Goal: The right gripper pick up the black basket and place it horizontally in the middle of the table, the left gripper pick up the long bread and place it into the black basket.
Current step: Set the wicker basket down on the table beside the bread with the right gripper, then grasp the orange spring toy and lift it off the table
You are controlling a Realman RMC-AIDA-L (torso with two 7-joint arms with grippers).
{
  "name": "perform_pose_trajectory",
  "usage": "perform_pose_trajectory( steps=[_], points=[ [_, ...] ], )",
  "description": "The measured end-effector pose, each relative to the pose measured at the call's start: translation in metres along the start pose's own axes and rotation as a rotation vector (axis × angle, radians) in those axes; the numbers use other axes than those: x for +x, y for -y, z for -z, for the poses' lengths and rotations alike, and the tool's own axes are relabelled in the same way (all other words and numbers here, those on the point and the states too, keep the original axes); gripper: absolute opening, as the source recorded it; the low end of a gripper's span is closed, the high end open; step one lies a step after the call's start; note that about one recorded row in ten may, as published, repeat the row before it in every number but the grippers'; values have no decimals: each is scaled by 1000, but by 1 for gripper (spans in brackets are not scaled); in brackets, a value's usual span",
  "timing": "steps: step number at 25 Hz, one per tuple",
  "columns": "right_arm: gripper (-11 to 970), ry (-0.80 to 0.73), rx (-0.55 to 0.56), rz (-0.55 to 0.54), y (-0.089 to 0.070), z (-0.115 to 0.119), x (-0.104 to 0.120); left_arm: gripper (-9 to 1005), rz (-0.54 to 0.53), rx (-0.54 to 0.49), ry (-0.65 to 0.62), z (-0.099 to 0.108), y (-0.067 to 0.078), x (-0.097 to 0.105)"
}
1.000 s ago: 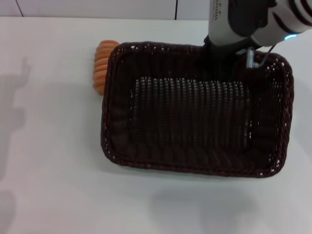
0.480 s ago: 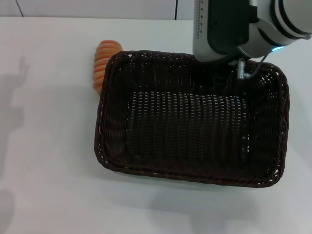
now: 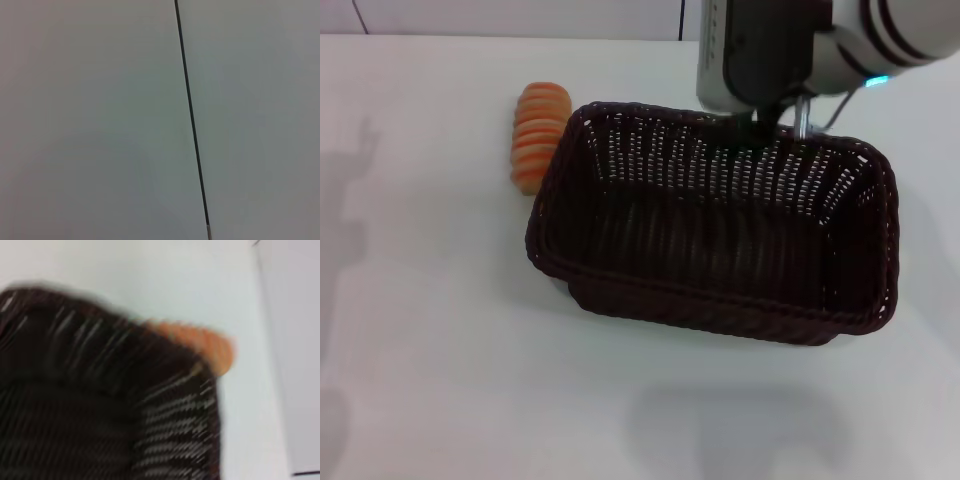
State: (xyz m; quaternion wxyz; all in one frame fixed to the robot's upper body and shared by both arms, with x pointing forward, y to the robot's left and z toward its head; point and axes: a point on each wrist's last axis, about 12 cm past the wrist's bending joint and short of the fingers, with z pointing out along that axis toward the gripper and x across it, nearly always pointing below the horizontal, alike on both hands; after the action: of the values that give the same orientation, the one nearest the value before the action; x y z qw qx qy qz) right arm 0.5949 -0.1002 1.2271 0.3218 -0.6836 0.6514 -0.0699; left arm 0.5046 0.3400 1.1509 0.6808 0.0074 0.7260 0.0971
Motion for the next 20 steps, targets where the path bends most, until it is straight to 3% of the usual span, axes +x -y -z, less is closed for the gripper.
perform_pose_trajectory(
  steps=[1, 3, 4, 5, 6, 7, 10, 12, 13, 16, 20],
  points=[
    [530, 0, 0, 0, 0, 0, 0, 829, 0, 0, 0, 0, 0, 0],
    [551, 78, 102, -77, 7, 30, -2, 829, 2, 5, 8, 0, 1, -4],
    [551, 78, 102, -77, 7, 30, -2, 829, 2, 5, 8, 0, 1, -4],
    [550, 144, 185, -154, 8, 56, 4, 829, 2, 7, 11, 0, 1, -5],
    [550, 144, 185, -154, 8, 56, 4, 829, 2, 7, 11, 0, 1, -5],
    [550, 211, 264, -226, 7, 79, 12, 829, 2, 13, 14, -1, 2, -8],
    [549, 266, 328, -306, 2, 97, 26, 829, 2, 30, 9, -3, 5, -14],
    [548, 314, 368, -447, -1, 109, 51, 829, 0, 36, 1, -5, 4, -17],
    [548, 314, 368, -447, -1, 109, 51, 829, -1, 38, -1, -6, 4, -19],
    [547, 348, 393, -584, -6, 115, 79, 829, -1, 46, 0, -8, 4, -23],
    [546, 415, 519, -705, -14, 125, 110, 829, -1, 53, 5, -9, 6, -27]
  ],
)
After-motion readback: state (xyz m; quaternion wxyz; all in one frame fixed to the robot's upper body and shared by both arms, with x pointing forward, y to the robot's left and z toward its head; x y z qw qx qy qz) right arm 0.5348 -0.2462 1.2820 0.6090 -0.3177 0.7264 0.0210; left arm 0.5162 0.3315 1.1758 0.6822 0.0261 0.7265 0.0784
